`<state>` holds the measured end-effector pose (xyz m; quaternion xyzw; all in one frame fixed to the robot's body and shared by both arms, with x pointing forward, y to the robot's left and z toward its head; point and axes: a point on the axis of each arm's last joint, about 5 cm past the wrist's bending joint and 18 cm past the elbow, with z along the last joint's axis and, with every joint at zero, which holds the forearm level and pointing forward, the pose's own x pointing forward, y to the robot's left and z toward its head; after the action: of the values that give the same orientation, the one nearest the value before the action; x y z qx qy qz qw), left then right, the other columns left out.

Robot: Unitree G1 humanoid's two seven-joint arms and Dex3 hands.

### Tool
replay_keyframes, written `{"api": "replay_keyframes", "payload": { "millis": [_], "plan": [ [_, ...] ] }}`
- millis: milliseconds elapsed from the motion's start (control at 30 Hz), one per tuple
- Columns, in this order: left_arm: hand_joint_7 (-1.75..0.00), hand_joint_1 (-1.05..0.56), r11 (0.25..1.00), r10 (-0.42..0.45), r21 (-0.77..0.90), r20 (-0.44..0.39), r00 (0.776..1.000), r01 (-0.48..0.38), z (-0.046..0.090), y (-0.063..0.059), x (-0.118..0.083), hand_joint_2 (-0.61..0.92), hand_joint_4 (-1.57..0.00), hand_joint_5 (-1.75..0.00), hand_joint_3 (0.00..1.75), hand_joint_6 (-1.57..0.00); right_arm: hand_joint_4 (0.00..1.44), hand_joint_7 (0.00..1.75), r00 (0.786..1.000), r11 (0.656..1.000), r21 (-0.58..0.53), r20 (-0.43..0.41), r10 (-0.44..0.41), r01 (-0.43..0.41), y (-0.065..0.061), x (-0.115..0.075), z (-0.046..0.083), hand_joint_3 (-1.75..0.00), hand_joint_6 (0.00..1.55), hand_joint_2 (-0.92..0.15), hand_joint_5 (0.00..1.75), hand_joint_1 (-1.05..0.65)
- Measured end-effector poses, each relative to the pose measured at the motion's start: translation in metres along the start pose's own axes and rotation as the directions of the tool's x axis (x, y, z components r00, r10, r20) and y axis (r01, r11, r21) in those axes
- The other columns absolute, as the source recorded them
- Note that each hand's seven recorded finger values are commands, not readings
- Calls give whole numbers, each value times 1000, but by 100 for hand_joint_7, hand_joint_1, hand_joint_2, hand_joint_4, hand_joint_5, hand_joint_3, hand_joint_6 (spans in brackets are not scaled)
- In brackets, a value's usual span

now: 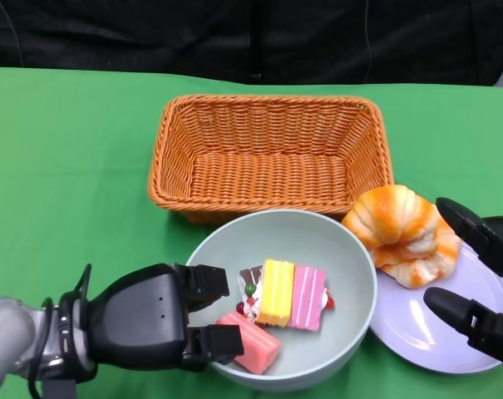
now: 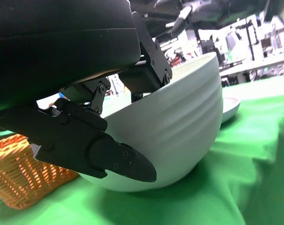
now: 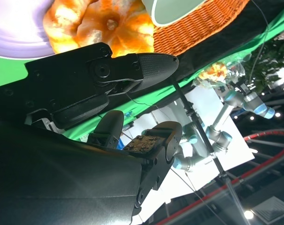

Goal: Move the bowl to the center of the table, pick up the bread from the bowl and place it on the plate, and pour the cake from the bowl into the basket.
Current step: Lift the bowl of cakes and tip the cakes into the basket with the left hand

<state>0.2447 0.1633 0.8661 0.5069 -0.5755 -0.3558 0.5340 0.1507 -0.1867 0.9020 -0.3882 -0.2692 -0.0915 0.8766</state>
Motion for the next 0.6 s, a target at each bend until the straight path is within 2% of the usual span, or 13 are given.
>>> {"api": "replay_keyframes", "payload": {
  "millis": [33, 133, 267, 300, 367, 600],
  "plan": [
    [-157, -29, 1000, 3, -8, 1, 1000, -3, 1, 2, -2, 84, -95, -175, 1, -74, 23, 19, 1000, 1000, 3, 2, -5, 5, 0, 0, 0, -31, 56, -92, 105, -49],
    [-143, -34, 1000, -4, -20, 4, 1000, 5, 0, 13, -6, 85, -96, -175, 2, -83, 23, 19, 1000, 1000, 11, 13, -19, 19, 2, 0, -2, -32, 55, -92, 104, -49],
    [-146, -36, 999, -43, -10, -9, 999, 43, 0, 28, -17, 87, -96, -175, 3, -85, 23, 20, 999, 999, 15, 20, -33, 33, 2, 1, -2, -33, 54, -92, 104, -48],
    [-155, -35, 999, -49, -10, -12, 999, 49, 1, 30, -19, 89, -96, -175, 3, -81, 23, 20, 999, 999, 17, 23, -34, 34, 2, 2, -2, -33, 54, -92, 104, -48],
    [-162, -33, 999, -49, -16, -16, 999, 49, 6, 35, -23, 88, -97, -175, 3, -76, 23, 22, 999, 999, 21, 30, -39, 38, 3, 2, -2, -32, 54, -92, 104, -47],
    [-169, -34, 998, 59, -21, -51, 997, -60, 13, 53, -23, 92, -99, -175, 6, -78, 23, 25, 999, 999, 28, 19, -43, 42, 4, 2, -3, -31, 53, -92, 104, -46]
  ]
}}
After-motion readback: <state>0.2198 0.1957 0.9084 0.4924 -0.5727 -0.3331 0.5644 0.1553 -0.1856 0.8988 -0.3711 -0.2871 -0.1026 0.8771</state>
